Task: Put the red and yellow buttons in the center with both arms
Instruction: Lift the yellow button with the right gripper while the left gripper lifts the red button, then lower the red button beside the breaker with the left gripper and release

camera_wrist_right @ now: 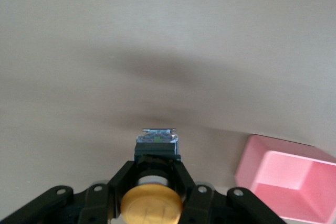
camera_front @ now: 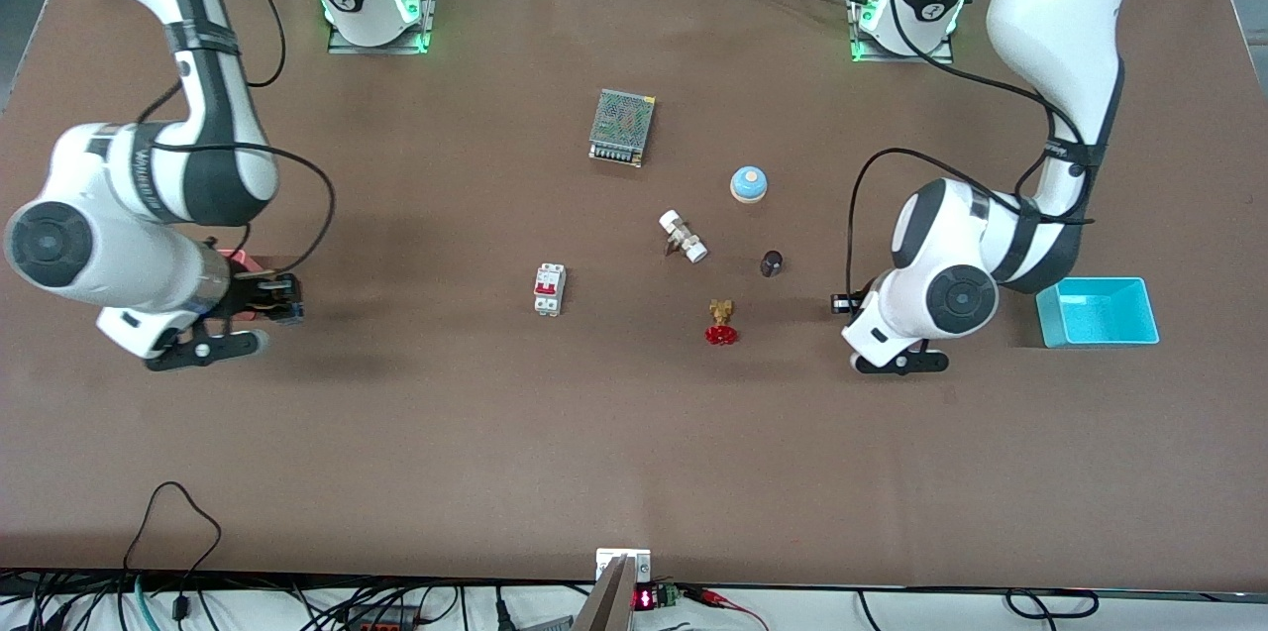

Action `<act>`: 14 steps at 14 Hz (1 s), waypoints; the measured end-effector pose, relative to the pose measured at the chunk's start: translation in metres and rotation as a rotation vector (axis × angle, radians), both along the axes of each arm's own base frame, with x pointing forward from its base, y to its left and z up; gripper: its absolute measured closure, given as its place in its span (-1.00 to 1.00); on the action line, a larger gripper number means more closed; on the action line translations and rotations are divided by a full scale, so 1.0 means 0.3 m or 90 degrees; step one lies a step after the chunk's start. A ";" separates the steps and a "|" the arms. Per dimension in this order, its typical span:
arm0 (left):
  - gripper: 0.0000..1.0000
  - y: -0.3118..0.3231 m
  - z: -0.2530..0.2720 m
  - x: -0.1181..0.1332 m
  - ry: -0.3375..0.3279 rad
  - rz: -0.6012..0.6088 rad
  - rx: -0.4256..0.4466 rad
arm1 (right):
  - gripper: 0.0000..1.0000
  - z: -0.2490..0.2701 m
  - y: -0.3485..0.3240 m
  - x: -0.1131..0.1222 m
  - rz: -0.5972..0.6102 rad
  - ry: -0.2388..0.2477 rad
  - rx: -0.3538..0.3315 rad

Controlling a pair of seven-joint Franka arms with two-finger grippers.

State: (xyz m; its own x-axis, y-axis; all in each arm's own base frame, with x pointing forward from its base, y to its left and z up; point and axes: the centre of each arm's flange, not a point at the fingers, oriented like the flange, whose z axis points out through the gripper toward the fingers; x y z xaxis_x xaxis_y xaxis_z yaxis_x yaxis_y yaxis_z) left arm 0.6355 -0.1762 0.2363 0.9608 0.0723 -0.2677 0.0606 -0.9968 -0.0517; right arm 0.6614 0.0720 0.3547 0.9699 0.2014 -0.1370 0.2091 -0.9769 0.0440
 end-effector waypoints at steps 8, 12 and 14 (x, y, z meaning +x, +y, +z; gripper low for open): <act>0.30 0.006 -0.117 -0.038 -0.010 0.018 0.001 | 0.26 -0.222 0.239 -0.002 -0.085 -0.001 0.007; 0.30 0.007 -0.127 -0.048 -0.018 0.022 0.000 | 0.26 -0.315 0.395 -0.036 -0.169 -0.005 -0.017; 0.22 0.007 -0.131 -0.049 -0.022 0.037 0.003 | 0.26 -0.345 0.437 -0.045 -0.199 -0.011 -0.021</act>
